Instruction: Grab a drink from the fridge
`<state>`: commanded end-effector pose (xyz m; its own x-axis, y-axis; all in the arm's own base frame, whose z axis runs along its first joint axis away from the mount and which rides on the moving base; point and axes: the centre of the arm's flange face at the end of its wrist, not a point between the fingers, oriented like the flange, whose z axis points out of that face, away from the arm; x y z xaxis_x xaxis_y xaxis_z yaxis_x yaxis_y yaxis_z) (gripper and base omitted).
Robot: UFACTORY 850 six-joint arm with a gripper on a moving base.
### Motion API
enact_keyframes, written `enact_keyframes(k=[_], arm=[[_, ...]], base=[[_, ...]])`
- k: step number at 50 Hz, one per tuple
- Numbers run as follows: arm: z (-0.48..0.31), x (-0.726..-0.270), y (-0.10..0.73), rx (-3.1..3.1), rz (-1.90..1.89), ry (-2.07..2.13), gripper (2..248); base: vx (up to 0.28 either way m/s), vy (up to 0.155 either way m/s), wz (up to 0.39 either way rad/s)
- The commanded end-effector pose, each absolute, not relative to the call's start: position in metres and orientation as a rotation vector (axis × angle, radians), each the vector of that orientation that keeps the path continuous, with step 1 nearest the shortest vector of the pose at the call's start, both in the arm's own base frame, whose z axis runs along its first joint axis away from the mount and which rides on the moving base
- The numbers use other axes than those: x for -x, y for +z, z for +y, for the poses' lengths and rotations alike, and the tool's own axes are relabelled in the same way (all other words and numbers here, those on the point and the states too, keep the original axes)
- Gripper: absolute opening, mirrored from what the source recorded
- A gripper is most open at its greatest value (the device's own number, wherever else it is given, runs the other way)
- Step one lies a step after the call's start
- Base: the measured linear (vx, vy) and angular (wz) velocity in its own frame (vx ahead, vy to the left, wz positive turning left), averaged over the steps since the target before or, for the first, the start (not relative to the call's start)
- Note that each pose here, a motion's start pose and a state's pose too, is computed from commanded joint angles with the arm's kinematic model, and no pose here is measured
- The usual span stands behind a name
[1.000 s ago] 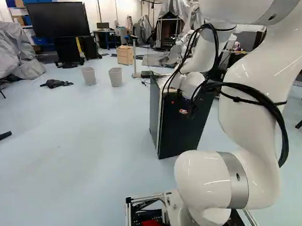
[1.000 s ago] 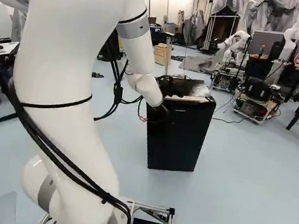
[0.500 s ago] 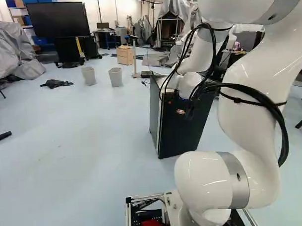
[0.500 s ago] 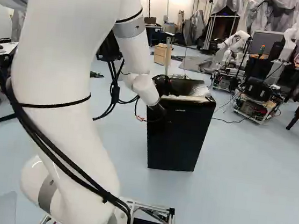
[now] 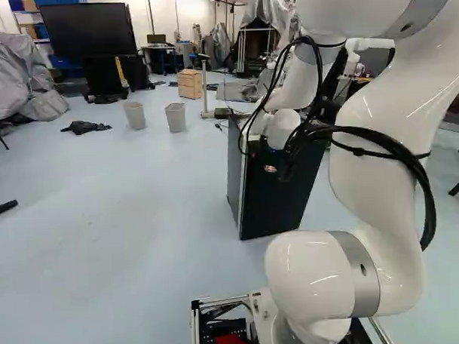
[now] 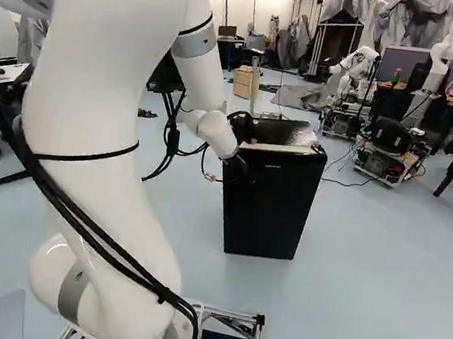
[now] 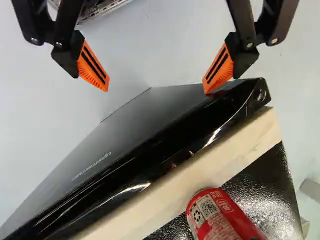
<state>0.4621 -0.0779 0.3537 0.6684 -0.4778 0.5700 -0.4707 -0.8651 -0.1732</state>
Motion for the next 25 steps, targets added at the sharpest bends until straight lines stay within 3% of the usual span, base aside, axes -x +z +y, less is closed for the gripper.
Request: enact_keyframes(k=[25], arm=[[-0.074,-0.453,0.354,2.862,0.807,-0.975,247]], base=[[0.0,0.0,0.0]])
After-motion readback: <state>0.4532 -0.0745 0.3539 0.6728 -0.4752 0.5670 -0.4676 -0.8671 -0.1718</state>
